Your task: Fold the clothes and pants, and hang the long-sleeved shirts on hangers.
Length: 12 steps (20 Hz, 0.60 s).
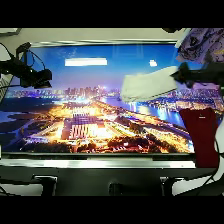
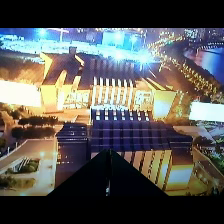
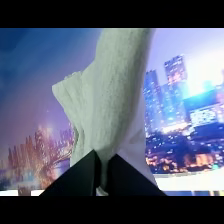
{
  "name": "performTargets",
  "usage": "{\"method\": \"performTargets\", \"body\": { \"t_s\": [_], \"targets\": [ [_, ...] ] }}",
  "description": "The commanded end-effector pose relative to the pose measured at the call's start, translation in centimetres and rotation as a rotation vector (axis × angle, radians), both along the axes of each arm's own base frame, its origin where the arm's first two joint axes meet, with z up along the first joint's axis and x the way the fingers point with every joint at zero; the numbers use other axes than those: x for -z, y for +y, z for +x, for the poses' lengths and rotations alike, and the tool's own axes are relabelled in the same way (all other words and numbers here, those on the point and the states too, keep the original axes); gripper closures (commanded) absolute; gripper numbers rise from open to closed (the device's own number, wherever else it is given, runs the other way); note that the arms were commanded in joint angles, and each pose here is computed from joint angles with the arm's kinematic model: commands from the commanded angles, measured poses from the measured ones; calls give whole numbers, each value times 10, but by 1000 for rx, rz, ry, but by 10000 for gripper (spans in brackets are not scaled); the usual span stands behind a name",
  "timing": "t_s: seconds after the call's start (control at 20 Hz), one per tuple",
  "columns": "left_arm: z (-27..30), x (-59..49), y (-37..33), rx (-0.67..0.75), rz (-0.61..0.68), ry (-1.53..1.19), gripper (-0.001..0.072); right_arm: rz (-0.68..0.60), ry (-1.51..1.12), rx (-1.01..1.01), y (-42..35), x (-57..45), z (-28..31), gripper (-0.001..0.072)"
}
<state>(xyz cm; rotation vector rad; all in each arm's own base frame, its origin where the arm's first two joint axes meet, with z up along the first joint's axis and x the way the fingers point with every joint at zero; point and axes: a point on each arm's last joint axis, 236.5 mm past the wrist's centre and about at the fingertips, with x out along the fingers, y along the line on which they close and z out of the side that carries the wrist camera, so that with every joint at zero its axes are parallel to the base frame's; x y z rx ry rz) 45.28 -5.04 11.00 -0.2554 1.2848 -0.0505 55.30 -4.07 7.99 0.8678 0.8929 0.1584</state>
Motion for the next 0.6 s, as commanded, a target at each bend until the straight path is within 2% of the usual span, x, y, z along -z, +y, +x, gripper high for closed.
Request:
{"method": "performTargets", "body": {
  "t_s": [0.0, 0.25, 0.55],
  "targets": [
    [0, 0, 0, 0, 0, 0, 689, -46, 11, 166, -74, -22, -17, 682],
    [0, 0, 0, 0, 0, 0, 689, -124, 11, 364, -148, -59, -57, 682],
    [0, 0, 0, 0, 0, 0, 689, -291, 78, 501, -191, -85, -110, 682]
  ]
}}
